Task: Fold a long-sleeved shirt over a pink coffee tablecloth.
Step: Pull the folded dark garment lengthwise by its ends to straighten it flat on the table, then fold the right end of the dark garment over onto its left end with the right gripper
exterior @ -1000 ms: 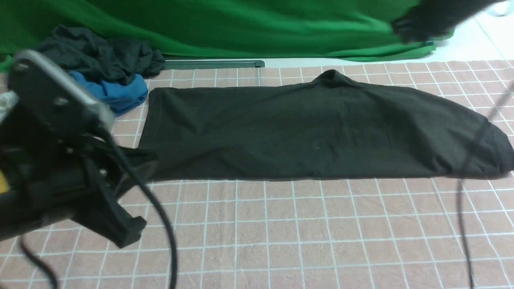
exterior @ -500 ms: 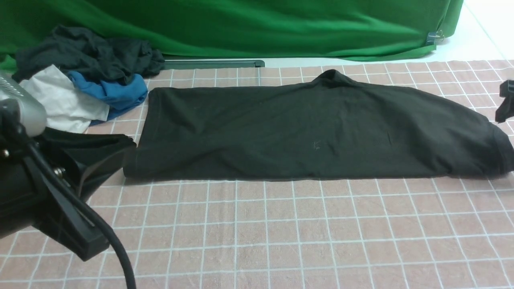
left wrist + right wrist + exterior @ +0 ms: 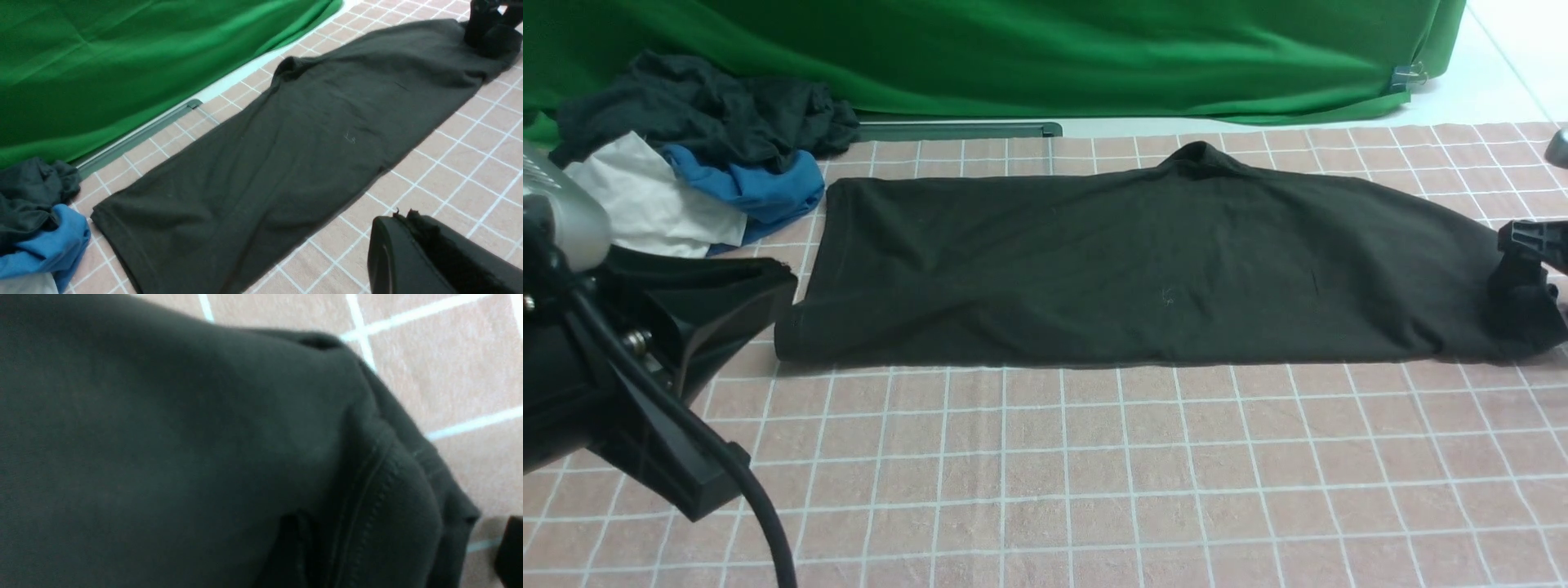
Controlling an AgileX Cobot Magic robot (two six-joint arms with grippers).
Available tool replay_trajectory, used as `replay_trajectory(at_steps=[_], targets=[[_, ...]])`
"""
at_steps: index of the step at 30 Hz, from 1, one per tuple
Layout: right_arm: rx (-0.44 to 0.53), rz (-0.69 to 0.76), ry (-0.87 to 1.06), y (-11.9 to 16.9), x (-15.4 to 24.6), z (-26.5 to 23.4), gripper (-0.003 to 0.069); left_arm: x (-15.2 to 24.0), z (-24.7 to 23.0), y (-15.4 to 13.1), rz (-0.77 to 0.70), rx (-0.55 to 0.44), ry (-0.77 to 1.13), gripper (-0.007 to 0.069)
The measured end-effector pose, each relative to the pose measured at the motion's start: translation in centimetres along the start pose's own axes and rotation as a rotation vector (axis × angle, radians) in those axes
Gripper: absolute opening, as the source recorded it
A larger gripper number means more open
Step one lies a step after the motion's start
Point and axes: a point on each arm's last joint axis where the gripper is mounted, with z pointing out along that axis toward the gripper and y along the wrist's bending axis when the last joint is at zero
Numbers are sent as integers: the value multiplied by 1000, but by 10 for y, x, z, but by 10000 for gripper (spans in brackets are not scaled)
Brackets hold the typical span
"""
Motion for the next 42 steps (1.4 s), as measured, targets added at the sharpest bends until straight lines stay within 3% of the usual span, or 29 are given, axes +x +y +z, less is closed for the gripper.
replay_trajectory(at_steps=[7, 16, 18, 28, 32, 37, 42], targets=[[3, -41, -2, 4, 0, 2, 447, -4, 0, 1, -14, -15, -41, 16], [-19, -158, -1, 27, 2, -4, 93, -4, 0, 1, -21, -14, -47, 17], [-15, -181, -19, 28, 0, -15, 61, -4, 0, 1, -25, -12, -48, 17], [116, -172, -212, 6, -4, -126, 55, -15, -1, 6, -56, -57, -168, 17], [117, -156, -266, 7, -1, -149, 55, -15, -2, 6, -25, -61, -172, 17], [6, -156, -320, 33, 3, -168, 55, -15, -1, 6, 0, -63, -170, 17], [-261, -259, -380, 102, 8, -187, 54, -15, -1, 6, 12, -62, -167, 17]])
